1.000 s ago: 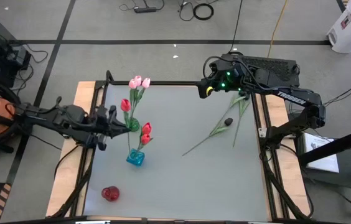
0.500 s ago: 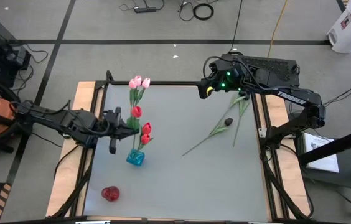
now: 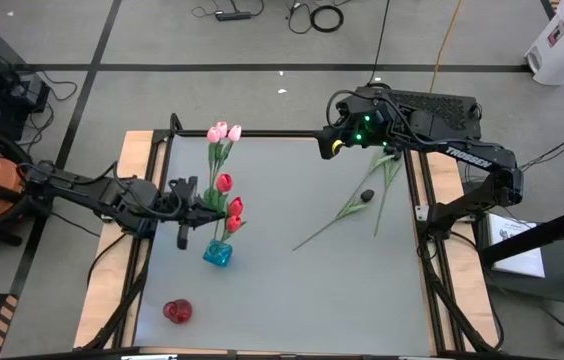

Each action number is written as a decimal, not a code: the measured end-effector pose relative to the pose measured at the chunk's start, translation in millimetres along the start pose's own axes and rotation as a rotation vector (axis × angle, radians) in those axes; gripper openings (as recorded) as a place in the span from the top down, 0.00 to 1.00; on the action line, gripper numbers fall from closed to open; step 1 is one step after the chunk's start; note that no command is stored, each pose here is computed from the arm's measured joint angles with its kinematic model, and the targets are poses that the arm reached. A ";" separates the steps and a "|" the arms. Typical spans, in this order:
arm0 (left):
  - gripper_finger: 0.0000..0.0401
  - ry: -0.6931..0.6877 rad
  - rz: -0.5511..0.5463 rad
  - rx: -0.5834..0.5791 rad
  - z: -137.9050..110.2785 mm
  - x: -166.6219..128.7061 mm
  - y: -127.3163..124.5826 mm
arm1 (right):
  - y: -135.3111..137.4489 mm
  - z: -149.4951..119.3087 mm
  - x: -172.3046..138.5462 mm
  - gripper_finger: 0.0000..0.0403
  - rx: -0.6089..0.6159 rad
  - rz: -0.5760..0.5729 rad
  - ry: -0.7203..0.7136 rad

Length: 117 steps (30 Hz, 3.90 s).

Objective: Sort flowers into vase by color
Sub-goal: Put the red flower into the blue vase, then put the top right black flower into the red vase

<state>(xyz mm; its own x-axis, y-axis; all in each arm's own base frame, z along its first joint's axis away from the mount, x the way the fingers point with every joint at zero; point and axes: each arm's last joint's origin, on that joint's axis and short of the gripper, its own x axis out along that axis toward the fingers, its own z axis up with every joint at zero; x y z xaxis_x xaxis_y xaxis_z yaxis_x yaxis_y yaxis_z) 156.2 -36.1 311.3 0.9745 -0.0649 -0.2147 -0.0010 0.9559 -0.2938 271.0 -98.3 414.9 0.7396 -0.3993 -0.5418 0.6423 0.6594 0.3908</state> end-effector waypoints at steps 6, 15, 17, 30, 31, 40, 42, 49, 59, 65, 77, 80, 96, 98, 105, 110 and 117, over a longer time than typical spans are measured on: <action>0.93 0.050 -0.033 -0.028 -4.7 -0.7 -2.8 | 0.0 0.0 0.0 0.54 -0.014 0.000 0.000; 0.91 0.087 -0.005 -0.045 -8.6 -1.0 -1.0 | 0.1 -0.1 0.0 0.54 -0.019 0.000 0.000; 0.91 0.113 -0.001 -0.040 -11.1 -1.2 -0.2 | 0.1 0.0 0.0 0.54 -0.019 0.000 0.000; 0.90 0.208 -0.062 -0.063 -17.7 -2.6 -0.5 | 0.1 -0.1 0.0 0.54 -0.019 0.002 0.001; 0.89 0.212 -0.068 -0.067 -17.8 -2.6 -0.7 | 0.1 -0.1 0.0 0.54 -0.019 0.002 0.001; 0.62 0.224 -0.070 -0.142 -18.1 -4.5 -0.5 | 0.6 -0.4 -0.1 0.54 -0.025 0.005 0.003; 0.57 0.245 -0.070 -0.163 -18.9 -7.6 0.1 | 0.7 -0.4 -0.1 0.54 -0.033 0.007 0.004; 0.52 0.322 -0.086 -0.167 -10.3 -25.0 -0.6 | 0.4 -1.0 -0.1 0.54 -0.035 0.003 0.009; 0.52 0.221 -0.017 -0.151 15.9 -43.8 -2.4 | -11.6 -18.8 -2.9 0.54 0.086 -0.129 0.191; 0.52 0.120 0.062 -0.075 32.6 -51.7 -3.0 | -23.7 -35.8 -10.3 0.54 0.218 -0.295 0.353; 0.52 -0.104 0.413 0.084 63.6 -70.5 1.7 | -33.7 -62.0 -23.3 0.54 0.270 -0.624 0.427; 0.52 -0.146 0.464 0.074 71.2 -76.1 1.8 | -41.2 -74.6 -20.9 0.54 0.273 -0.716 0.487; 0.52 -0.238 0.499 0.161 103.8 -103.6 -1.0 | -108.4 -146.4 29.7 0.54 0.389 -0.984 0.622; 0.52 -0.239 0.499 0.162 104.4 -104.2 -1.1 | -118.4 -154.0 37.5 0.54 0.420 -0.957 0.644; 0.52 -0.240 0.498 0.161 104.6 -104.4 -1.2 | -153.0 -167.9 56.9 0.54 0.535 -0.888 0.633; 0.52 -0.240 0.500 0.160 104.7 -104.5 -1.1 | -175.5 -162.9 56.8 0.54 0.546 -0.889 0.639; 0.52 -0.243 0.515 0.158 104.7 -104.3 -0.8 | -209.5 -147.1 54.2 0.54 0.578 -0.872 0.594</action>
<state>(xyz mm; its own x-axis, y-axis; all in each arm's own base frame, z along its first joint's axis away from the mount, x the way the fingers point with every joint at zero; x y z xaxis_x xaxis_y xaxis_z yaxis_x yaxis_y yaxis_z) 78.0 -0.1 431.5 0.8808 0.4686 -0.0678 -0.4724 0.8792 -0.0619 147.0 -164.3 194.2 -0.0990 -0.1130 -0.9887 0.9879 -0.1303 -0.0840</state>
